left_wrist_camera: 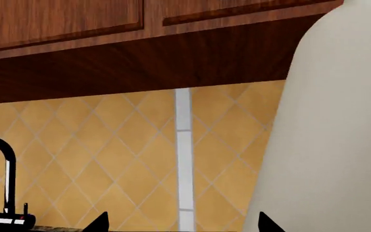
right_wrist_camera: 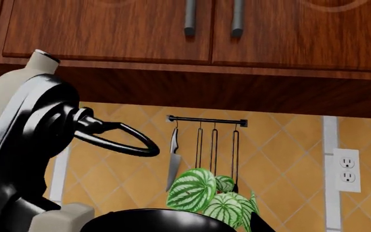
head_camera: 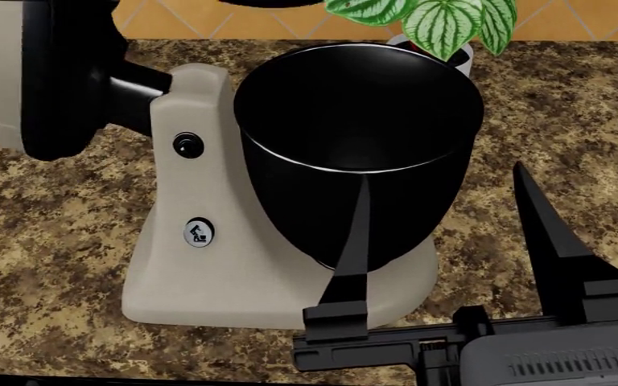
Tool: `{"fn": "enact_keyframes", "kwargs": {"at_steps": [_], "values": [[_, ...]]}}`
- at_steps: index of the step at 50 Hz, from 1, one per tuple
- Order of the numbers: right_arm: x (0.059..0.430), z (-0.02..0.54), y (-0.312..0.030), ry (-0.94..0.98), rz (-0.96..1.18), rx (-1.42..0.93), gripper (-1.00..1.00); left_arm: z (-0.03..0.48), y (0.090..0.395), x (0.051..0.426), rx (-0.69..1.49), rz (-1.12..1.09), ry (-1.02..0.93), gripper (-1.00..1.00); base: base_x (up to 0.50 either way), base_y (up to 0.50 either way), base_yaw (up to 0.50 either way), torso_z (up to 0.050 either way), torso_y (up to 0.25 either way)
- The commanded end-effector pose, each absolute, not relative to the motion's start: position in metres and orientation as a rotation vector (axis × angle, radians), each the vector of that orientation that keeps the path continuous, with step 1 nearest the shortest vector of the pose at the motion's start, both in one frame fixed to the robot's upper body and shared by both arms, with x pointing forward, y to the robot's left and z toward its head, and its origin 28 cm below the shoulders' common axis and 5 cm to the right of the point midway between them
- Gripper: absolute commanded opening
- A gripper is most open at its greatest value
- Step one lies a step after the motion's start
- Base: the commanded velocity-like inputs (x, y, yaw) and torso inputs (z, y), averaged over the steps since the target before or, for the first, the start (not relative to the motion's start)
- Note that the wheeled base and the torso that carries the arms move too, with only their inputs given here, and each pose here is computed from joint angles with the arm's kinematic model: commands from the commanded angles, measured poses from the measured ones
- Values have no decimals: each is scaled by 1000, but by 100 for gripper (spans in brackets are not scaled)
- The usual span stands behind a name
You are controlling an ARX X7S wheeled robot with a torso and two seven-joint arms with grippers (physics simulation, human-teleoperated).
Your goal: Close the stand mixer head.
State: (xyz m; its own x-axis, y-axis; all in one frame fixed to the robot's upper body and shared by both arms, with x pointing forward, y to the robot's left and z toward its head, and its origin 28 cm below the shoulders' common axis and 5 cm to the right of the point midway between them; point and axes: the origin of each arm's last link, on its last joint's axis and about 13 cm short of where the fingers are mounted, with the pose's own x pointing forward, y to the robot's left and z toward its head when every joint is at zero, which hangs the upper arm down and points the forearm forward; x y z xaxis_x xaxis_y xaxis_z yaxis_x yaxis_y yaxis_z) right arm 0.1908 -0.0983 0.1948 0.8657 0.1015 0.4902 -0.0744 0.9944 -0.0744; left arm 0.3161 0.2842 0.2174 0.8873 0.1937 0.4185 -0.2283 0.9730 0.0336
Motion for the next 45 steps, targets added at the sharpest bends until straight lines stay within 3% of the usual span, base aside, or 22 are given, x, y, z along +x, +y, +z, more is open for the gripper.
{"fn": "enact_keyframes", "kwargs": {"at_steps": [1,6,10,17,23,33,45], "values": [[191,194,-100,-511,82,-62,100,170,311,377,156,277,43,100,17,0,-4,0,0],[190,194,-101,-512,83,-60,100,189,311,398,234,259,72,100,18,0,-2,0,0],[191,194,-101,-511,85,-58,100,217,291,408,358,106,64,100,19,0,0,0,0],[188,197,-103,-524,75,-51,100,259,245,397,668,-220,137,100,16,0,0,0,0],[185,200,-104,-536,73,-48,100,258,230,393,895,-329,268,100,8,0,-1,0,0],[183,201,-105,-546,74,-40,100,250,223,389,991,-396,321,100,5,0,-1,0,0],[183,201,-105,-547,79,-40,100,263,227,392,916,-353,267,100,5,-2,-4,0,0]]}}
